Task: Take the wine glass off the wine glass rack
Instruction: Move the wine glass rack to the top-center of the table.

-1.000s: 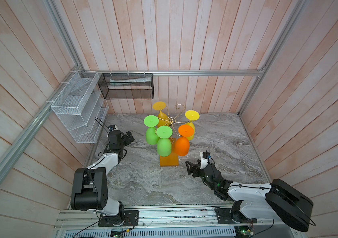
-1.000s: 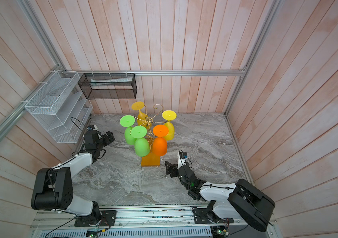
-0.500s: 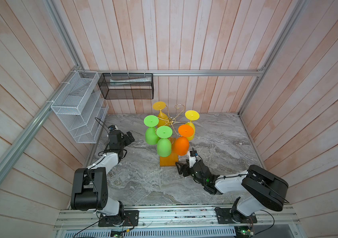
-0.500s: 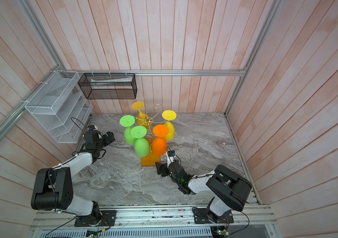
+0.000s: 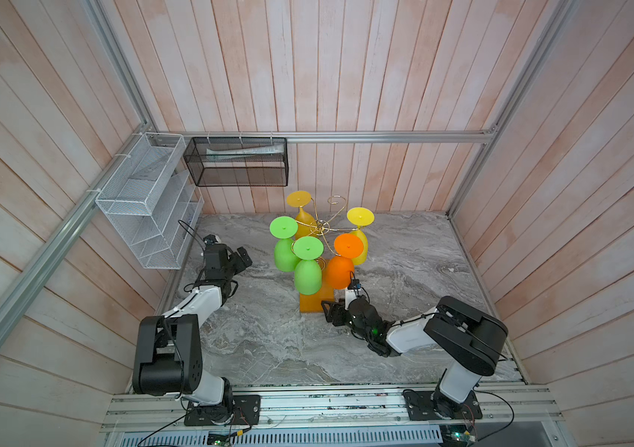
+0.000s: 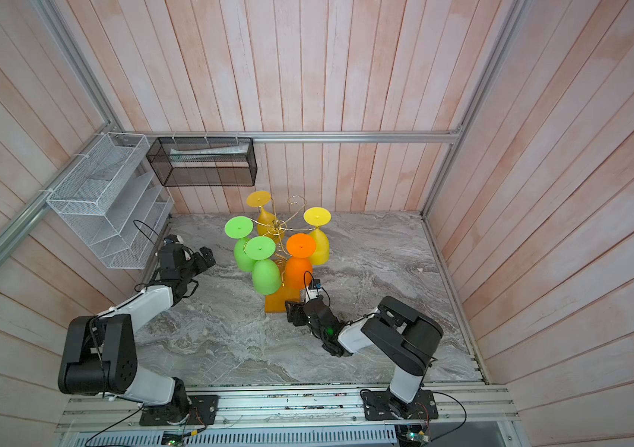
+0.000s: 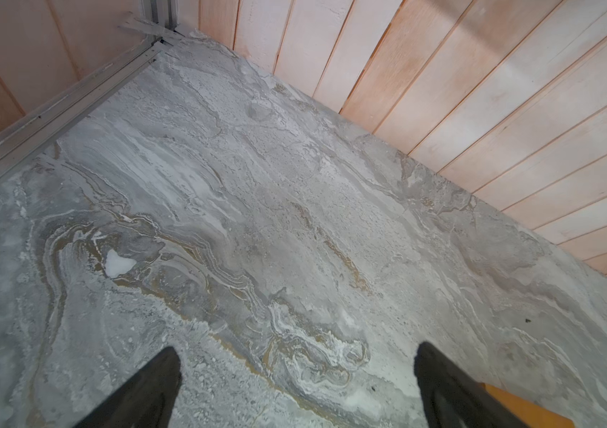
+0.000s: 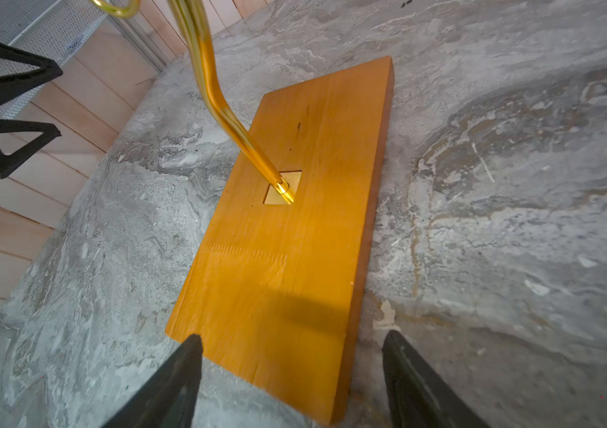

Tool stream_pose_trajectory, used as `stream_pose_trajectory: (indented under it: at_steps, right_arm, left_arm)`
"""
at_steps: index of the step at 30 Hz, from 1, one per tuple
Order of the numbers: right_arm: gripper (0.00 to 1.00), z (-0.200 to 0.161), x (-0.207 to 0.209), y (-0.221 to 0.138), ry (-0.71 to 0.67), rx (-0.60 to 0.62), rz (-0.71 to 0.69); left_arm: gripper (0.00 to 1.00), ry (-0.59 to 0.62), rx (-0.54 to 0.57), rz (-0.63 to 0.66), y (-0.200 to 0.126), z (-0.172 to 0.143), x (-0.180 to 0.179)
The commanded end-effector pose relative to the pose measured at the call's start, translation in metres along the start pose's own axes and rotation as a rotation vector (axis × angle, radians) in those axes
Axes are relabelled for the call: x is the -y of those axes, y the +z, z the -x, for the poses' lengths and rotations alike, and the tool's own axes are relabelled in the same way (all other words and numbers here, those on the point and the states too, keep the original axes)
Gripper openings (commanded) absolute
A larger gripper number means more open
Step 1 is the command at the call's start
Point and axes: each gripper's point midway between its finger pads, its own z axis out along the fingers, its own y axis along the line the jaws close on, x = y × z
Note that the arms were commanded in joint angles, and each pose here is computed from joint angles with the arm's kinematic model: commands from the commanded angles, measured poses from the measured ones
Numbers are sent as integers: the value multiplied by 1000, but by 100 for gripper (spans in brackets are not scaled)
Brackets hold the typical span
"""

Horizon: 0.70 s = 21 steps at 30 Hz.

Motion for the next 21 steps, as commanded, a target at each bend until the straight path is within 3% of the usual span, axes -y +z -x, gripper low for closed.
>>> stream_pose_trajectory:
  at_steps: [1, 6, 21]
  right_arm:
    - [72, 4, 0, 11, 54, 34, -19]
    - [65, 6, -8, 28, 88, 41, 0]
    - [58, 17, -34, 78, 164, 54, 45]
  left_arm:
    - [100, -2, 29, 19, -3, 15, 1]
    - [100, 0, 39, 31, -5, 18, -1]
    - [99, 10, 55, 66, -7, 20, -7]
